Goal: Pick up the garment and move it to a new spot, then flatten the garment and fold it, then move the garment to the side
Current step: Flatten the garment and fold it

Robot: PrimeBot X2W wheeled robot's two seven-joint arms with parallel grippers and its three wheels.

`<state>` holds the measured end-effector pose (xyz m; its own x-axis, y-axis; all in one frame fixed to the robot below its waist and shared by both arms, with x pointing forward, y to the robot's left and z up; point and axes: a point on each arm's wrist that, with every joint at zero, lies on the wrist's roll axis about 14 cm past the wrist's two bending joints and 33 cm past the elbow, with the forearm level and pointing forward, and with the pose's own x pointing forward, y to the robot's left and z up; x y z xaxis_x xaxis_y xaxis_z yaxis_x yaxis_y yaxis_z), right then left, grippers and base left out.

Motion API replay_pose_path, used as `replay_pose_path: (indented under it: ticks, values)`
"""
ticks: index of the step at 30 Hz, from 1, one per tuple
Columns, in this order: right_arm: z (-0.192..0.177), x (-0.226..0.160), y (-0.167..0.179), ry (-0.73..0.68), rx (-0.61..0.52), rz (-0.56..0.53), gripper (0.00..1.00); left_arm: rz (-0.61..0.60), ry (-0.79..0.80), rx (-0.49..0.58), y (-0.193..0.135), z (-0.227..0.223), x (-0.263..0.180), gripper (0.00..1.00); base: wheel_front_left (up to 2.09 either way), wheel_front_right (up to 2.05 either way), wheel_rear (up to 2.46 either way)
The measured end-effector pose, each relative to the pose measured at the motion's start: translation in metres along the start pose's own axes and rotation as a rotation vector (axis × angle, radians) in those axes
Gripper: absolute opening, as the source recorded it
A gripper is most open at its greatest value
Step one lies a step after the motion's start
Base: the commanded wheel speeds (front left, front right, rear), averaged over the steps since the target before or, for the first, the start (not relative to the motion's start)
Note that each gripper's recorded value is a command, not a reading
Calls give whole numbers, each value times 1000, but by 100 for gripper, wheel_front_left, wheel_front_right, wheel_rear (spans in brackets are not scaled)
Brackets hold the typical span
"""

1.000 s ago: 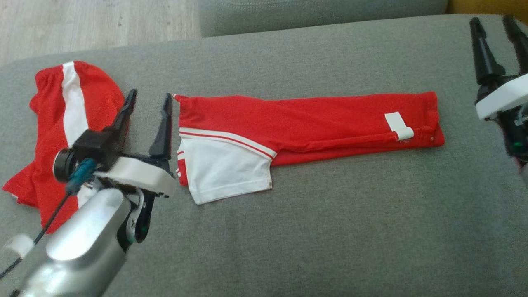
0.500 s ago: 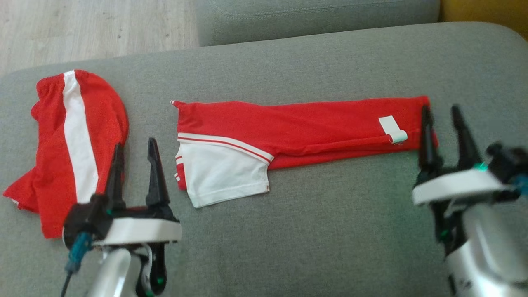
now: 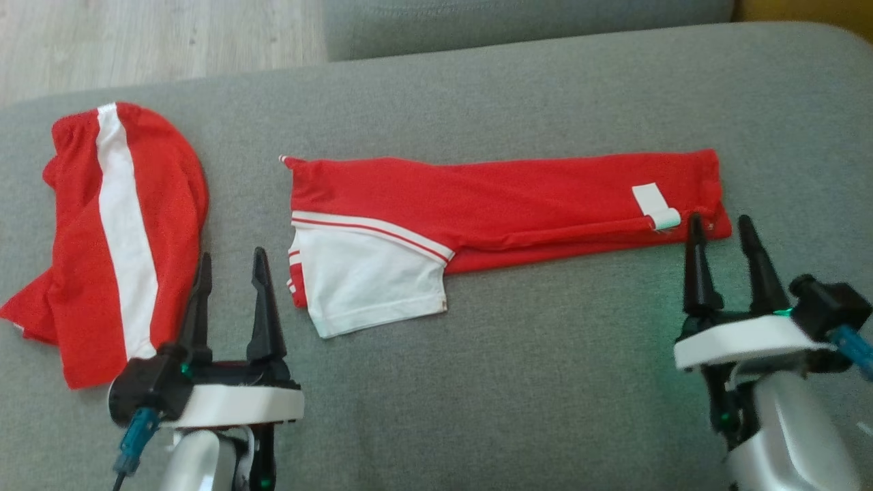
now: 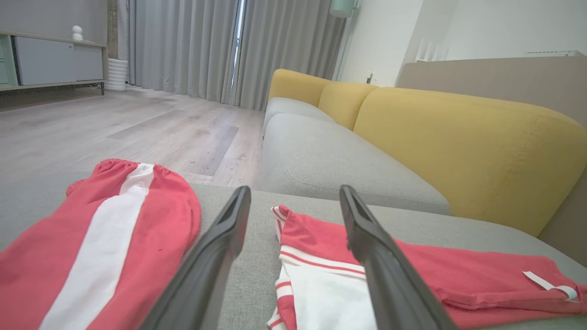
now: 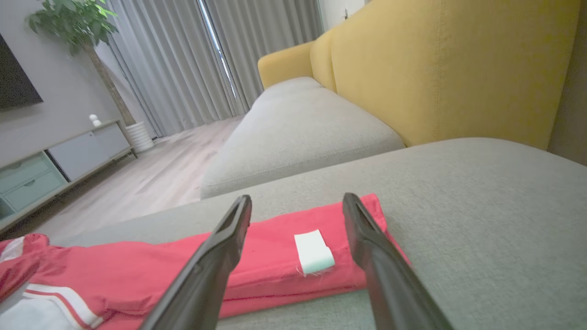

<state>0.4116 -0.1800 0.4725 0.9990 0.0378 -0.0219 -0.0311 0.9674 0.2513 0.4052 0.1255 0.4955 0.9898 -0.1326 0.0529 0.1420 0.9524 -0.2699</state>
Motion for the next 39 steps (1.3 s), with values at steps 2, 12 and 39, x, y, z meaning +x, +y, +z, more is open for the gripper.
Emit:
replay_pose_path:
  ticks: [2,12,39]
  values:
    - [-6,4,-8,23,-18,-23,100,-9,6,3,0,-3,2,100,0,0,0]
    - [-44,45,-80,251,-17,-258,100,-38,39,-31,-7,-18,21,100,0,0,0]
    - [-87,62,-79,391,-9,-280,0,-12,50,-25,1,-24,34,100,0,0,0]
